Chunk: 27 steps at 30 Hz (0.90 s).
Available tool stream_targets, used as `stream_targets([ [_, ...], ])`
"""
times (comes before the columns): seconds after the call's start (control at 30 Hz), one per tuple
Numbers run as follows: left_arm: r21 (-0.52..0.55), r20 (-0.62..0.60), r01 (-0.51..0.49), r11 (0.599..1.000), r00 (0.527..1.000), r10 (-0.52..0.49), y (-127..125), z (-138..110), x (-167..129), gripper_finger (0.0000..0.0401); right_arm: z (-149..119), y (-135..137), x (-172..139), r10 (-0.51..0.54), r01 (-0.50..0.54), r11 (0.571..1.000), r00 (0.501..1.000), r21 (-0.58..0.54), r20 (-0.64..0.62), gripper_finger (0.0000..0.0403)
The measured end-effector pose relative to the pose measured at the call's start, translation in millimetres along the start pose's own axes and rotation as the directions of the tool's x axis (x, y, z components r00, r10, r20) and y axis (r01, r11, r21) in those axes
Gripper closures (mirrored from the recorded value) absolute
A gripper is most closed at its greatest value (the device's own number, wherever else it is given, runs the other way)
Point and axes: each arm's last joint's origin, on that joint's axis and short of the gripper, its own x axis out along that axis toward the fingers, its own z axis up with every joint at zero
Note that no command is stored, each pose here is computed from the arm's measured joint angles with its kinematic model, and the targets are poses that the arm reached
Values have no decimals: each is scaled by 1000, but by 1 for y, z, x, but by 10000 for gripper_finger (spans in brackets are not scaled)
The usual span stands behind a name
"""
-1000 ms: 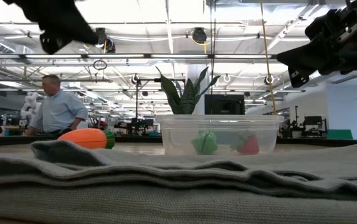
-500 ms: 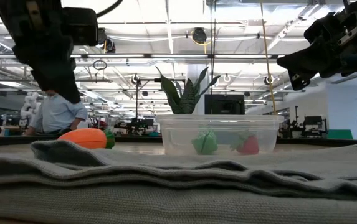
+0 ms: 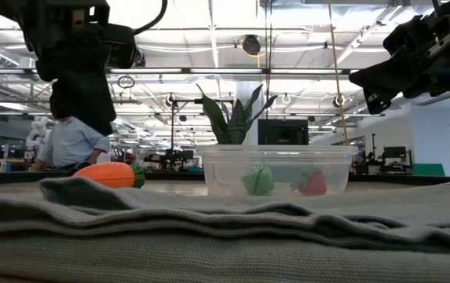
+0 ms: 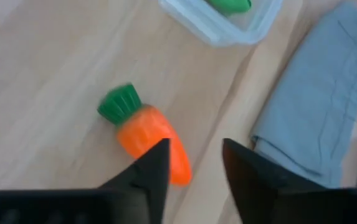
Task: Pick and placing Produce into tupperware
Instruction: Put the orange carrot into the transparent container
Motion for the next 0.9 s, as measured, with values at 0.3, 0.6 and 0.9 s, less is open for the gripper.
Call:
stream_targets([
  [0.3,-17,-12,3,1000,1000,-3,6,7,1,109,0,0,0,0,0,1000,1000,0,0,403],
  [0.6,-28,-36,-59,998,998,58,18,11,3,69,0,0,0,0,0,1000,1000,4,0,403],
  [0.9,-62,-74,-99,993,993,94,24,11,6,71,0,0,0,-1,1,1000,1000,4,0,403],
])
